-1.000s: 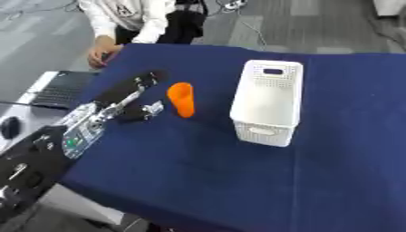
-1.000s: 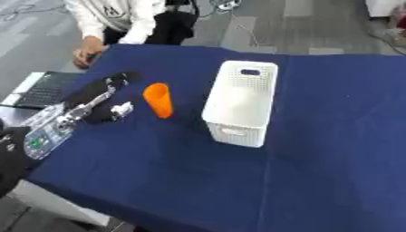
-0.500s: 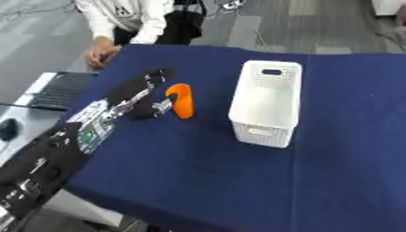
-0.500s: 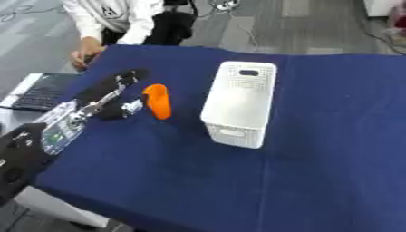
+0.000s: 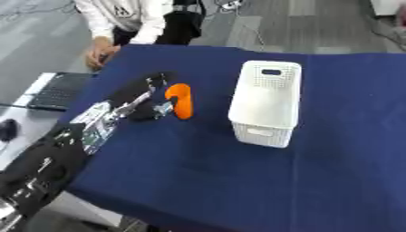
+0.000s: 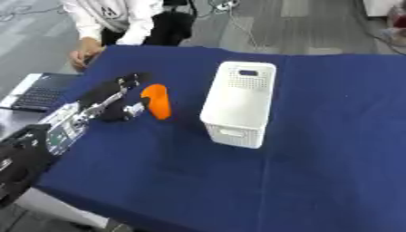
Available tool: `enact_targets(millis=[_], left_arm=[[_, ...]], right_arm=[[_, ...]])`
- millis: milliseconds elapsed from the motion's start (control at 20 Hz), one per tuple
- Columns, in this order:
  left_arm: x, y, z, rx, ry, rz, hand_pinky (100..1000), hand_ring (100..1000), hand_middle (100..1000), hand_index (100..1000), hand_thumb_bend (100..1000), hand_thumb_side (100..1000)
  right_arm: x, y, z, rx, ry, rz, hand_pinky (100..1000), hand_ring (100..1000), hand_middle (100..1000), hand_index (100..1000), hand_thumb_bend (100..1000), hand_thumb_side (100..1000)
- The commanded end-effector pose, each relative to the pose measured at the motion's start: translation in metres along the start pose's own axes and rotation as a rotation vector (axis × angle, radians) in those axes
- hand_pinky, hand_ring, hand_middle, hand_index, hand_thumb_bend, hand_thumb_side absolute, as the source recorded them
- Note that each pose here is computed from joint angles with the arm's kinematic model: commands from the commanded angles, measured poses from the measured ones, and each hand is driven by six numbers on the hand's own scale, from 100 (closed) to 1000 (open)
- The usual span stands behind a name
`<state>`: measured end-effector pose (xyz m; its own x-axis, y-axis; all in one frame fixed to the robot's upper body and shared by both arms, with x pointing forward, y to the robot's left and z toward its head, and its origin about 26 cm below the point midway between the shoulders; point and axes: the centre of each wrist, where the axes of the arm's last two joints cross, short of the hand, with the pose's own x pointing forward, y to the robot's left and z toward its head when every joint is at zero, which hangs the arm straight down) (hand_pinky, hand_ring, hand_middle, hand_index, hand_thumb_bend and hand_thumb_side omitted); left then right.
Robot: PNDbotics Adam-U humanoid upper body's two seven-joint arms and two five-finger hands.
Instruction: Pick up objects on the table and place them in the box.
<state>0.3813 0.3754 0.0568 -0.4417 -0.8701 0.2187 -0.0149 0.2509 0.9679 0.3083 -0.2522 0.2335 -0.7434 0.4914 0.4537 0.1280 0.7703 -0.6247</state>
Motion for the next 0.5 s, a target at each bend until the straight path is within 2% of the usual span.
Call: enact_targets(millis=[50, 500], left_arm=[[-0.004, 0.014, -0.005, 0.020, -0.009, -0.028, 1000, 1000, 1000, 1000, 189, 1000], [-0.005, 0.015, -0.015, 0.016, -0.040, -0.030, 1000, 1000, 1000, 1000, 192, 1000]], right_arm=[[0.006, -0.005, -0.006, -0.012, -0.035, 0.008, 450, 639, 660, 701, 100, 938], [0.008, -0.004, -0.008, -0.015, -0.044, 0.004, 450, 639, 660, 701, 100, 938]])
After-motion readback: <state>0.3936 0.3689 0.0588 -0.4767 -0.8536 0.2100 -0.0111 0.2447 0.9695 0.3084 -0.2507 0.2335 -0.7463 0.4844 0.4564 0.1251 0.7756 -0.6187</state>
